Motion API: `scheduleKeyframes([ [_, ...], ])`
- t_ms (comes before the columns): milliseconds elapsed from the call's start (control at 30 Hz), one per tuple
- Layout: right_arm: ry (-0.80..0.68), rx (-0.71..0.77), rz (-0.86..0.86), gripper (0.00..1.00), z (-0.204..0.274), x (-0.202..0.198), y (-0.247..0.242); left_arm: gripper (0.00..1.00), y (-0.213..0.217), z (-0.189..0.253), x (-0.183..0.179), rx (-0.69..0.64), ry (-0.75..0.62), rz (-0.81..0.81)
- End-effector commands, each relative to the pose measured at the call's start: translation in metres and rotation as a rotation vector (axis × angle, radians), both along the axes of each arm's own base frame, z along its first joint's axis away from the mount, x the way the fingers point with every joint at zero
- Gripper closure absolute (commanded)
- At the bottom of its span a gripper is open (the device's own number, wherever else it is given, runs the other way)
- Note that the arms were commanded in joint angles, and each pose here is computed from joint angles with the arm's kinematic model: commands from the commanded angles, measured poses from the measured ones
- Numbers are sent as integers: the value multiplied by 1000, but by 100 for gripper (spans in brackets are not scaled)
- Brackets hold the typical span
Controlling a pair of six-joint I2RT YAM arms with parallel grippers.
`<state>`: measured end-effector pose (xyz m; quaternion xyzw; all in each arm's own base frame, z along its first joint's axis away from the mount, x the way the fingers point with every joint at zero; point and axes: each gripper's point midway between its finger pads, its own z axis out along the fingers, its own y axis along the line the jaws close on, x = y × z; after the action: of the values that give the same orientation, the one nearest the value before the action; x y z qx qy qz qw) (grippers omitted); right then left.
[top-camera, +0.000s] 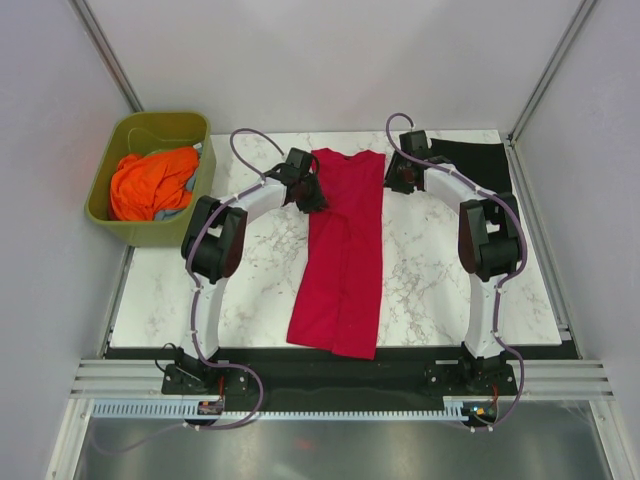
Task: Fold and stack the t-shirts
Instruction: Fold the tshirt
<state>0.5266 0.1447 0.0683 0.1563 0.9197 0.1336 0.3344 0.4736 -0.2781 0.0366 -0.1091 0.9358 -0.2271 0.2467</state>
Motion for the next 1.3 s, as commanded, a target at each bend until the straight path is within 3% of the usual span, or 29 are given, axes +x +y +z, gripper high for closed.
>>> scheduleKeyframes([
  [0, -59, -6, 30, 58, 12, 11, 3, 65, -3, 26, 1, -10, -47, -31],
  [400, -65, 43, 64, 59, -31, 65, -1, 64, 41, 62, -5, -44, -25, -30],
  [500, -78, 75, 77, 69, -37, 77, 1, 63, 52, 64, -12, -35, -26, -31],
  [633, -112, 101, 98, 97, -38, 93, 4, 62, 60, 68, -23, -45, -16, -29],
  [667, -106, 104, 101, 100, -45, 95, 5, 62, 61, 73, -27, -47, -22, -28],
  [1200, -247, 170, 88, 100, -8, 150, -5, 63, 82, 47, -137, -63, 107, -86],
  [1267, -249, 181, 76, 89, 0, 148, -8, 62, 84, 51, -143, -64, 96, -94],
])
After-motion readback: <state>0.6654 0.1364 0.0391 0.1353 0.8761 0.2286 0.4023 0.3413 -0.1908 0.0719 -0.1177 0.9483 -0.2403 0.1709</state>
